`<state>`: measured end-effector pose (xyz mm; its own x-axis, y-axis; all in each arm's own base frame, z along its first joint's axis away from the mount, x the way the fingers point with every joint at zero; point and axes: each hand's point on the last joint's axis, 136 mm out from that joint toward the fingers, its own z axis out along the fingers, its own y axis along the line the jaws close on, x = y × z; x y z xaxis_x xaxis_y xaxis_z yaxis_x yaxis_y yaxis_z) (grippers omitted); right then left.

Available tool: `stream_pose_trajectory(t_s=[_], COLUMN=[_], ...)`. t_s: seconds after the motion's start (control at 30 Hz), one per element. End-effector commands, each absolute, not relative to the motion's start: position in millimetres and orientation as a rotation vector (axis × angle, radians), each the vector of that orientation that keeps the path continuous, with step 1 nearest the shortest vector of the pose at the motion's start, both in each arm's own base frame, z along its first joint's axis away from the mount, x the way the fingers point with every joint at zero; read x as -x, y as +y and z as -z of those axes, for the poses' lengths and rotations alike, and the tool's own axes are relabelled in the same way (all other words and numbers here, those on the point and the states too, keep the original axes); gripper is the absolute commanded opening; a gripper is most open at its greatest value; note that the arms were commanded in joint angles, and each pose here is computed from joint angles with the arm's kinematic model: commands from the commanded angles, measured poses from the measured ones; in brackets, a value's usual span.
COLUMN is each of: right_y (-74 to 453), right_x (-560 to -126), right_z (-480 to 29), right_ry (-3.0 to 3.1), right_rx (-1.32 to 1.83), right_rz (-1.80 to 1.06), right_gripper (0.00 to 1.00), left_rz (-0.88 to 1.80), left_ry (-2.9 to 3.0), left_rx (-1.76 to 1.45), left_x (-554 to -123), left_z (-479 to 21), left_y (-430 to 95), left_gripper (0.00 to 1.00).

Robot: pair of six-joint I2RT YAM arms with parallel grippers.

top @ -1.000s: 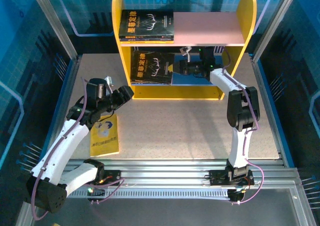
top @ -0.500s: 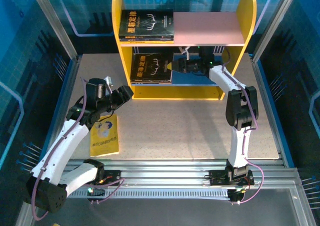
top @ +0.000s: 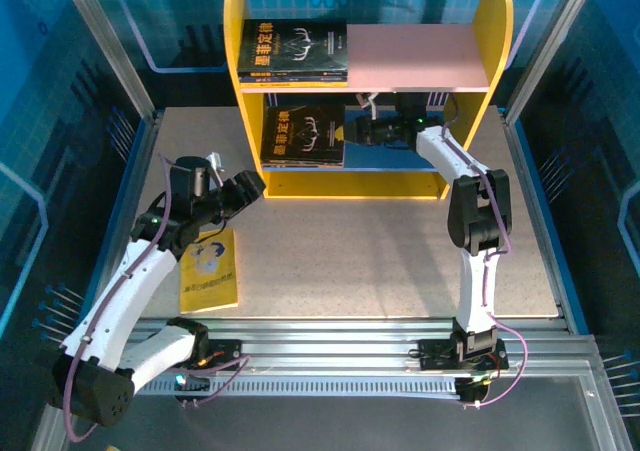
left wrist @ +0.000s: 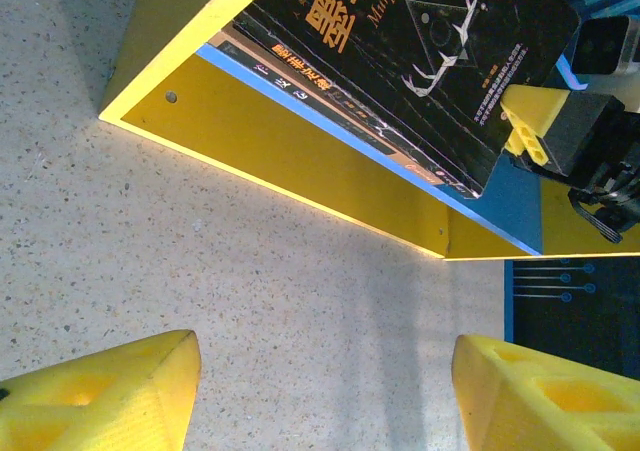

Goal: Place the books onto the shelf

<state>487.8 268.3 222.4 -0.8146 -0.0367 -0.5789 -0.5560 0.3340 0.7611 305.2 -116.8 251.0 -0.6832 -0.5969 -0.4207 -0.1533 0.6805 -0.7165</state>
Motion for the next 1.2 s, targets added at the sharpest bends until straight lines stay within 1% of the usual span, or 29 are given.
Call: stream_pose_trajectory(t_s=[0.0,0.23,0.5,0.83,0.93,1.0,1.07,1.17], right_y=[269.7,276.1,271.5,272.5,271.1,269.6,268.5,267.2], right_x=[-483.6,-484.2,-489.8,-504.5,-508.6,-511.4,-513.0,-514.9], right_z=[-233.9,-228.3,-221.7,-222.8,-217.9,-215.5,-214.2,-212.4], right_ry=[2.095,2.103,2.119,2.107,2.126,2.138,2.145,2.153], right_rx=[0.593,0.608,0.574,0.467,0.429,0.401,0.381,0.347], right_rz=[-1.526,-1.538,-1.535,-1.503,-1.468,-1.438,-1.416,-1.379], right_gripper=[0.21,0.21,0.21,0.24,0.26,0.31,0.32,0.36], left_rz=[0.875,0.885,0.873,0.878,0.877,0.879,0.883,0.885], left_ry=[2.245,2.243,2.247,2.247,2.245,2.245,2.246,2.248], left_rx=[0.558,0.560,0.559,0.562,0.561,0.565,0.563,0.563], left_x=[-300.0,-302.0,-300.5,-300.9,-300.8,-301.2,-301.6,-301.6], left_z=[-249.6,-250.1,-249.7,-249.1,-249.8,-248.7,-248.6,-248.2], left_y=[-114.9,-116.1,-114.1,-114.3,-114.1,-113.8,-114.5,-114.9], left_gripper=[0.68,0.68,0.68,0.68,0.68,0.68,0.68,0.68])
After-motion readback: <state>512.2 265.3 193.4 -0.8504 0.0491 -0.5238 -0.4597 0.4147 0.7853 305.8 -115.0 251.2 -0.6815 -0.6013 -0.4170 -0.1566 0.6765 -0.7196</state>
